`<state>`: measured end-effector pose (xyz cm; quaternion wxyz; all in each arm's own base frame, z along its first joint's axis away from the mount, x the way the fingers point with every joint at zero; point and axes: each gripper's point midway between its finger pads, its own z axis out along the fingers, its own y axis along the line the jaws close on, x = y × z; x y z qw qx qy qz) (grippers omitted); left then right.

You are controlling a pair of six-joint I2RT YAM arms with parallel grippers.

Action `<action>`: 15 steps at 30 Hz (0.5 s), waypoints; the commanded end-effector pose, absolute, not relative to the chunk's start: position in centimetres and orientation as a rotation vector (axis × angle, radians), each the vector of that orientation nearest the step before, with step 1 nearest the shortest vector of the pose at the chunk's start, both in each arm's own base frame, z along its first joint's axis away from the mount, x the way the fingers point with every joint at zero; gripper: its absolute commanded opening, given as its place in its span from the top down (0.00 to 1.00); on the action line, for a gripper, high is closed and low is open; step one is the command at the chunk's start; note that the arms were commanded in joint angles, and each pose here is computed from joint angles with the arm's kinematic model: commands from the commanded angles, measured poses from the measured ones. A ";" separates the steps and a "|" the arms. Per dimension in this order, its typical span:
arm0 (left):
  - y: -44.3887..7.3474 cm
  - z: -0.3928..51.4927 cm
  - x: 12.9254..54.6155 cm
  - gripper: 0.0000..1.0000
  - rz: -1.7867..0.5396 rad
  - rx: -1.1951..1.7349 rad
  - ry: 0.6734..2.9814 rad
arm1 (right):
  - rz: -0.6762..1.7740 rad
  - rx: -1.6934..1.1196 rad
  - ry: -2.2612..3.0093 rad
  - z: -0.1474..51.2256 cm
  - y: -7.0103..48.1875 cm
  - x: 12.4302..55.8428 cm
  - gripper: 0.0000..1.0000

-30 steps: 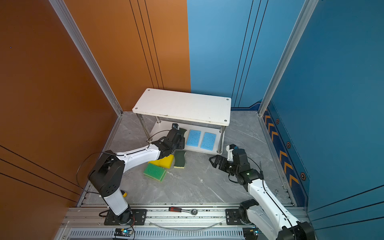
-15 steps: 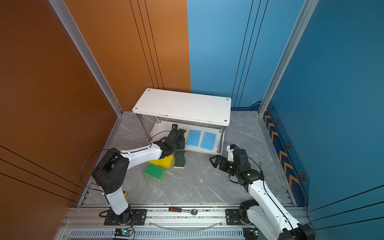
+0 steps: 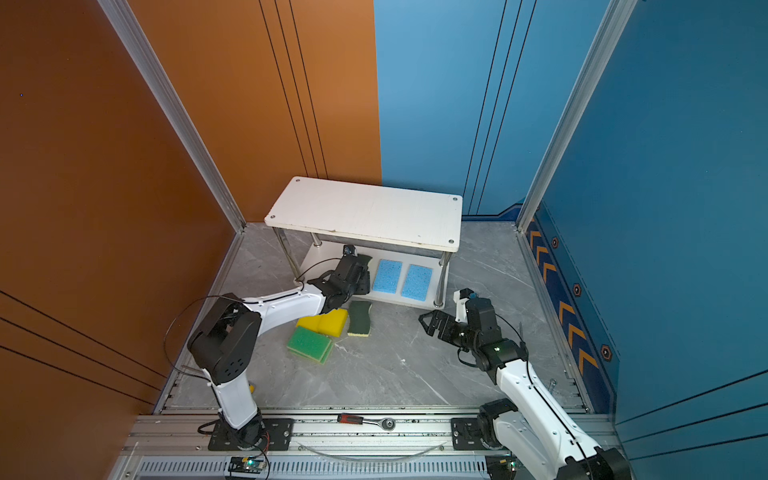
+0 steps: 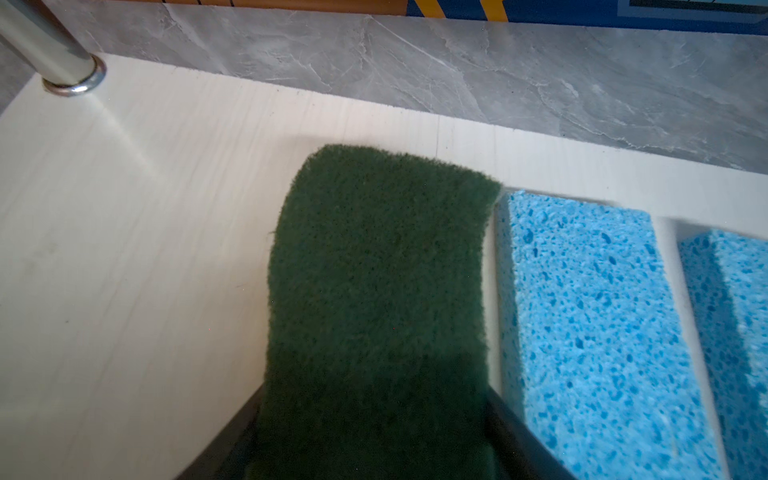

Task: Place and organize the cleaning sponges onto the shelf
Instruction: 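Lower the scrub sponge beside the blue sponges and open the left gripper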

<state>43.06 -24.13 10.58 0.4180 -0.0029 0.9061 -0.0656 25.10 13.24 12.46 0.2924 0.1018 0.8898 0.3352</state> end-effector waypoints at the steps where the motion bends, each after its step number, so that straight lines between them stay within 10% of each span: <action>1: -24.1 10.3 43.5 0.31 -0.171 -0.012 2.279 | 0.888 0.307 2.390 11.9 12.9 24.7 0.00; 15: -23.9 9.4 43.3 0.25 -0.154 -0.005 2.305 | 0.892 0.318 2.387 11.9 12.9 24.8 0.00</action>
